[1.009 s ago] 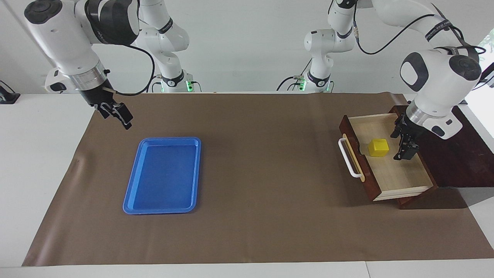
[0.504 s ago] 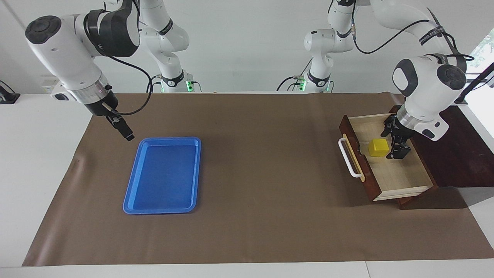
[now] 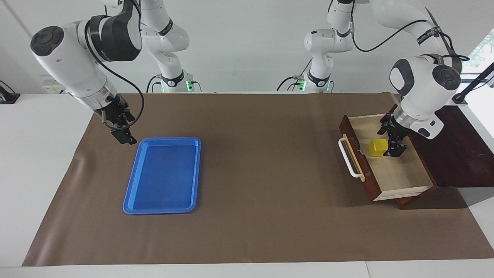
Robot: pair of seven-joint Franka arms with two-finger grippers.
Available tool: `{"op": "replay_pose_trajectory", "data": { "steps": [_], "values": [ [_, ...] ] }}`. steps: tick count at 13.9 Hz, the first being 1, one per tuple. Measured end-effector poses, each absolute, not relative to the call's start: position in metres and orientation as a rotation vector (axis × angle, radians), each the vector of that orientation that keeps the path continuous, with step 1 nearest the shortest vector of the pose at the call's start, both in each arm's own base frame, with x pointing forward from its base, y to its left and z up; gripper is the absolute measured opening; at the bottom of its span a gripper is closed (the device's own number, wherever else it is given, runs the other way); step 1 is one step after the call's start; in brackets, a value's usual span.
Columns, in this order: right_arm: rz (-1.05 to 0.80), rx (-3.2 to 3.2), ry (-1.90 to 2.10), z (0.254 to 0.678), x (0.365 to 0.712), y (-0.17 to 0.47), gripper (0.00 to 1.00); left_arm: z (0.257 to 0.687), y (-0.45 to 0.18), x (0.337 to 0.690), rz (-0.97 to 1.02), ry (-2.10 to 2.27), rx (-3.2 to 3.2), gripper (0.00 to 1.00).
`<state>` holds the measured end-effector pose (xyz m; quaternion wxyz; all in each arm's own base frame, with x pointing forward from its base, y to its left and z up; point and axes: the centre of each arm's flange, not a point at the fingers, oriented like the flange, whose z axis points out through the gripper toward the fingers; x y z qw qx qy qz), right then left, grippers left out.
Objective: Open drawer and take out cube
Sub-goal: 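Grasp the yellow cube with the left gripper while the right gripper advances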
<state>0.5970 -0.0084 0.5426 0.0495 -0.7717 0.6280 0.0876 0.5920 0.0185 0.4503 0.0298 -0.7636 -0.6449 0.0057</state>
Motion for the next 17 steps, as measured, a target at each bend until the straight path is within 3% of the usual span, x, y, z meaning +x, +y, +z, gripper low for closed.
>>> {"op": "replay_pose_trajectory", "data": {
  "steps": [7, 10, 11, 17],
  "values": [
    [0.537, -2.093, 1.906, 0.509, 0.610, -0.014, 1.00, 0.446, 0.019, 0.584, 0.018, -2.004, -2.343, 0.96],
    [0.635, -2.003, 1.854, 0.502, 0.616, 0.001, 1.00, 0.447, 0.019, 0.584, 0.013, -2.019, -2.333, 0.62],
    [0.661, -1.981, 1.832, 0.502, 0.617, 0.008, 1.00, 0.447, 0.019, 0.585, 0.011, -2.021, -2.333, 0.55],
    [0.781, -1.856, 1.733, 0.480, 0.632, 0.065, 1.00, 0.448, 0.019, 0.585, 0.004, -2.025, -2.335, 0.55]
  ]
}}
